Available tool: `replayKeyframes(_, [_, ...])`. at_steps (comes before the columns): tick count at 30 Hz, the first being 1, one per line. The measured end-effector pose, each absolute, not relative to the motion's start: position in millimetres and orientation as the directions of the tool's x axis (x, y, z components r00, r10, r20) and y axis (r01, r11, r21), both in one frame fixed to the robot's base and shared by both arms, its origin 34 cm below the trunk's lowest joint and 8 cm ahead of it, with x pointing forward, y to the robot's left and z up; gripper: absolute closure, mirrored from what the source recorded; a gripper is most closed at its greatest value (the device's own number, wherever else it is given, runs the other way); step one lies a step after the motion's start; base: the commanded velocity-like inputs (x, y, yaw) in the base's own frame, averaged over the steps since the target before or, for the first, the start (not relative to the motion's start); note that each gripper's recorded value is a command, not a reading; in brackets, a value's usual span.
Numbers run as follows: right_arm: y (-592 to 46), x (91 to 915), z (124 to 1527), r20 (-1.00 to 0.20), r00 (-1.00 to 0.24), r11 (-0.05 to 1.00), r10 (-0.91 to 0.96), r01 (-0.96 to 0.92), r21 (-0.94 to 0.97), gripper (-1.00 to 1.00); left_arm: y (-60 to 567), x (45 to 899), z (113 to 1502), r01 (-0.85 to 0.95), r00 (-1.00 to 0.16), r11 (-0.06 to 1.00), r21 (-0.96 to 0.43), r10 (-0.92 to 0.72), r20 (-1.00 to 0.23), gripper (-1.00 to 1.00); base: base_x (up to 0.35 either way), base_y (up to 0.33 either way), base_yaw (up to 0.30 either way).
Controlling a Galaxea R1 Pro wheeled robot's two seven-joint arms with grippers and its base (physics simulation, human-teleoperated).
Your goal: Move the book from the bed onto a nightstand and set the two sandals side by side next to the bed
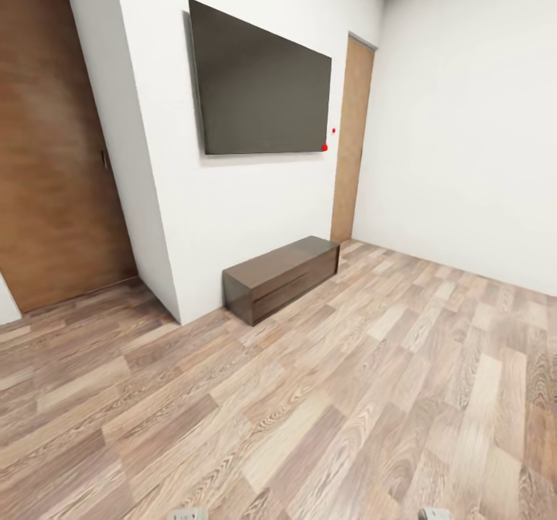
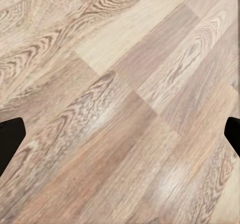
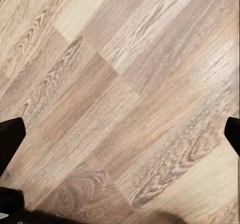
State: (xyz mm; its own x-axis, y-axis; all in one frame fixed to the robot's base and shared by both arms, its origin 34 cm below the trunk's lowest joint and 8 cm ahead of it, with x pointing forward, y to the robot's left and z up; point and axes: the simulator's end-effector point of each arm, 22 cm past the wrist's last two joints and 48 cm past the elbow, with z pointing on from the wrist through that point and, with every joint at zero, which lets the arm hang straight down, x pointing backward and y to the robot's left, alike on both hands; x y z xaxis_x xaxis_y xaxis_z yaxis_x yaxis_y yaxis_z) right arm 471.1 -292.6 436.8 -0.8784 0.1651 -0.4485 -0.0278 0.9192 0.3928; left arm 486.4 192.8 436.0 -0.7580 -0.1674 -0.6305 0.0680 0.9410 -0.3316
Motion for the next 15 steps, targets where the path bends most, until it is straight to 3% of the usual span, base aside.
replayKeyframes(15, [-293.5,471.0,436.9,-0.448,-0.879,0.919,0.166,-0.027,0.393,-1.0,192.7,486.2,435.9,0.068,-0.758,0.941,-0.332,-0.167,-0.63,-1.0,0.006,0.0,-0.276])
